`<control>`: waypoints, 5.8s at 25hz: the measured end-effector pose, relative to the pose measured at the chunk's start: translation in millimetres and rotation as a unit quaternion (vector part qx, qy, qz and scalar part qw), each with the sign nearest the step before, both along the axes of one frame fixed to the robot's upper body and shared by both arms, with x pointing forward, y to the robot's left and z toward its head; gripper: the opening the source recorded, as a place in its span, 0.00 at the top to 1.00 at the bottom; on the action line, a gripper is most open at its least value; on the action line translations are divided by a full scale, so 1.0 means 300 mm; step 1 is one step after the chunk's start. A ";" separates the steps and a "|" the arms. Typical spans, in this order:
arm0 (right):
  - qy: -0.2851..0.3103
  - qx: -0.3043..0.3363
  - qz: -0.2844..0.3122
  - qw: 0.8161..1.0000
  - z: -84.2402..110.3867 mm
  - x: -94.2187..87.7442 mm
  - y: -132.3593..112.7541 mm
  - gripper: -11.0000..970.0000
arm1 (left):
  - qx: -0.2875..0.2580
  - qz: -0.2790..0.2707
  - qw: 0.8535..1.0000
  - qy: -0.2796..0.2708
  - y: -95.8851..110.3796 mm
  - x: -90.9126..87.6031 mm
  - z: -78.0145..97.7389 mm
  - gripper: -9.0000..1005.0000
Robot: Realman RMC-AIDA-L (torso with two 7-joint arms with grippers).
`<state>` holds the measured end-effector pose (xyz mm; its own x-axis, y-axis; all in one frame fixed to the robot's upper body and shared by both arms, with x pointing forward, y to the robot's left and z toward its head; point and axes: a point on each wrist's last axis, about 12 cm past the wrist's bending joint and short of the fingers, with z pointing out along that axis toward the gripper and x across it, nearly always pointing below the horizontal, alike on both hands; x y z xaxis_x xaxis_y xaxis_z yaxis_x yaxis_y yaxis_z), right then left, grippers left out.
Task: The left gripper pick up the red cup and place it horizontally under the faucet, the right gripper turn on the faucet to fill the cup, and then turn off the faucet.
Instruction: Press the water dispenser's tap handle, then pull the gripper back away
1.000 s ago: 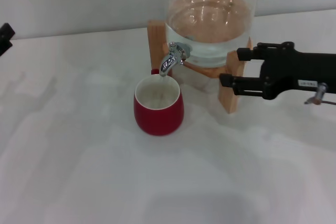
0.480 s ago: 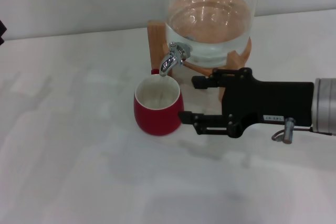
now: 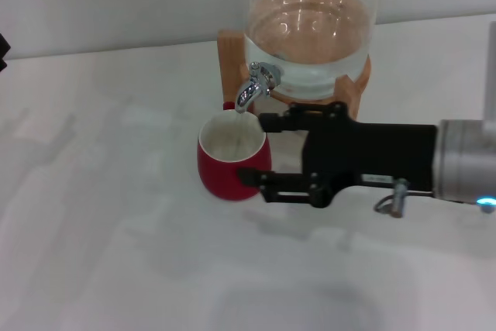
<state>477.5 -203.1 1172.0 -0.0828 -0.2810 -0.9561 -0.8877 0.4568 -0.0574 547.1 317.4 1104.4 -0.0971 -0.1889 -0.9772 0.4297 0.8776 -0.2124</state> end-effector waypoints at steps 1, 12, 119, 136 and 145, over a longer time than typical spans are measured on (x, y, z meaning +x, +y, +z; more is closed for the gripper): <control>-0.003 0.001 -0.002 1.000 -0.002 0.002 0.015 0.25 | 0.000 0.000 1.000 0.000 0.000 0.000 0.000 0.12; -0.007 0.004 -0.018 1.000 -0.020 0.035 0.069 0.25 | -0.001 0.001 1.000 0.002 0.000 -0.003 -0.004 0.12; 0.001 0.010 -0.099 0.995 -0.069 0.105 0.015 0.25 | 0.021 -0.009 1.000 -0.005 0.005 -0.044 0.008 0.12; 0.003 0.014 -0.107 0.994 -0.069 0.105 -0.001 0.25 | 0.020 -0.009 1.000 -0.004 0.006 -0.046 0.006 0.12; 0.001 0.015 -0.103 0.995 -0.062 0.098 -0.001 0.25 | 0.020 -0.010 1.000 -0.004 0.005 -0.045 0.007 0.12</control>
<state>506.9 -203.4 1153.5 -0.1376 -0.2299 -0.9634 -0.7754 0.6302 -0.0396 533.7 318.8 1106.6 -0.0925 -0.1471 -0.9848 0.4484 0.8769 -0.1731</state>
